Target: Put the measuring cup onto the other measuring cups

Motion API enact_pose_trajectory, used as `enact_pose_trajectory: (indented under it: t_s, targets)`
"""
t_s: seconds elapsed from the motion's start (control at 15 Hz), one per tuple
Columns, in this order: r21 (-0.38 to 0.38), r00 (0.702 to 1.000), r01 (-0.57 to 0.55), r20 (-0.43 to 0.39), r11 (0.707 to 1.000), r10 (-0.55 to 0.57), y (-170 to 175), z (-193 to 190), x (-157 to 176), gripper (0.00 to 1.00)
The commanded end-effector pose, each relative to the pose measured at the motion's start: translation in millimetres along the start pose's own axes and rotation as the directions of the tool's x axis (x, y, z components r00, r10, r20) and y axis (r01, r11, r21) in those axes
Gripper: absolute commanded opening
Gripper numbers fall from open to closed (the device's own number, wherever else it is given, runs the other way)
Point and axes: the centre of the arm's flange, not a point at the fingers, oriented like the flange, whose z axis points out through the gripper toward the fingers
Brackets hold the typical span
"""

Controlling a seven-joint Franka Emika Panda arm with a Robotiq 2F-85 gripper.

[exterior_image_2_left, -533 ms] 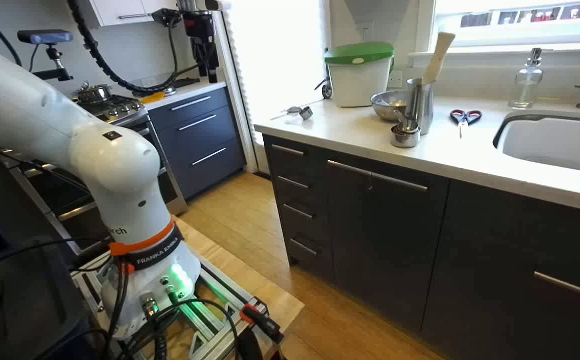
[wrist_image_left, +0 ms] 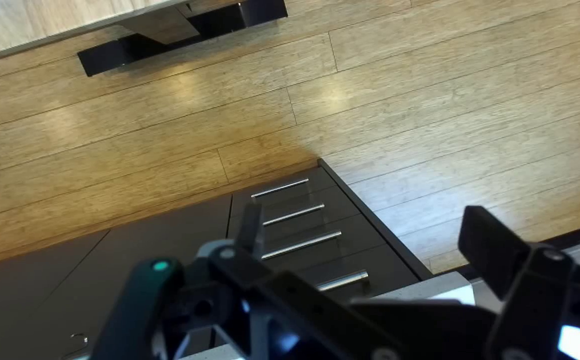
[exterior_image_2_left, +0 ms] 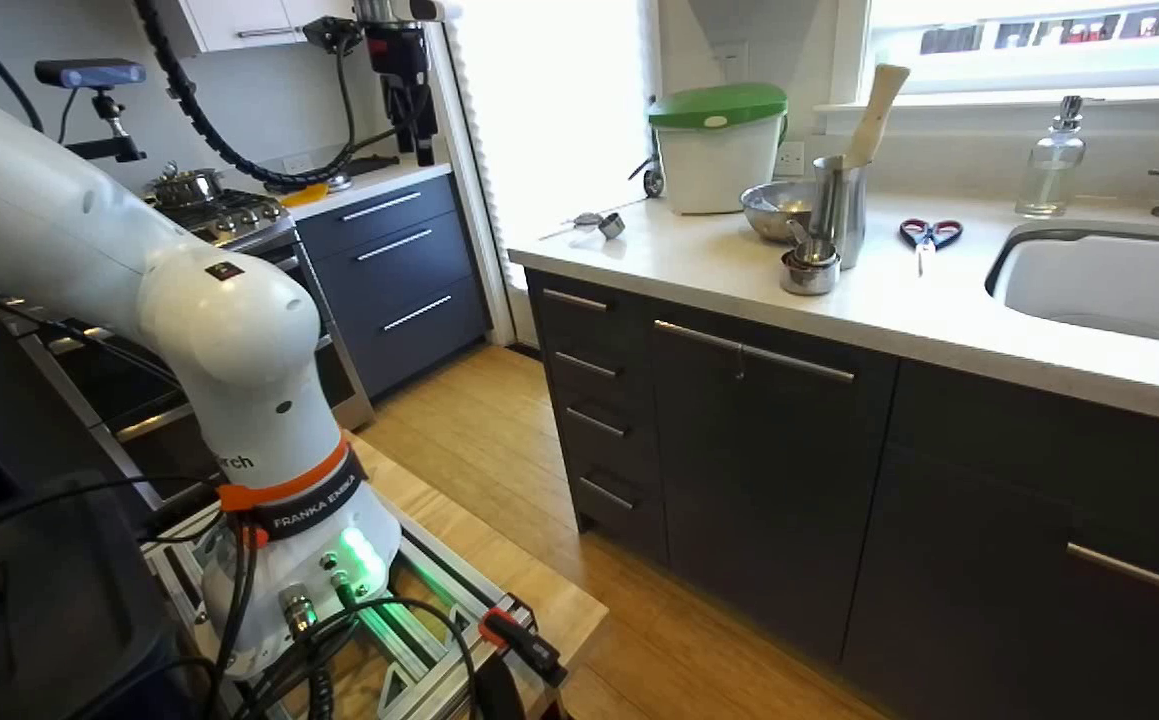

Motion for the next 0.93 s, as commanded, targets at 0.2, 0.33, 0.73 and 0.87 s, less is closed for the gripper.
enact_pose_trajectory:
  t_s: [0.2, 0.33, 0.73, 0.87]
  targets:
    - [-0.004, 0.993, -0.116, 0.003, 0.993, 0.116, -33.0, -9.0, 26.7, 1.0]
    - [-0.014, 0.985, -0.17, 0.007, 0.985, 0.17, -53.4, -9.3, 41.9, 1.0]
    - [-0.056, 0.935, -0.354, -0.009, 0.934, 0.354, -101.2, 13.9, 79.6, 1.0]
    - [-0.071, 0.918, -0.396, -0.049, 0.915, 0.393, -113.5, 23.5, 93.2, 1.0]
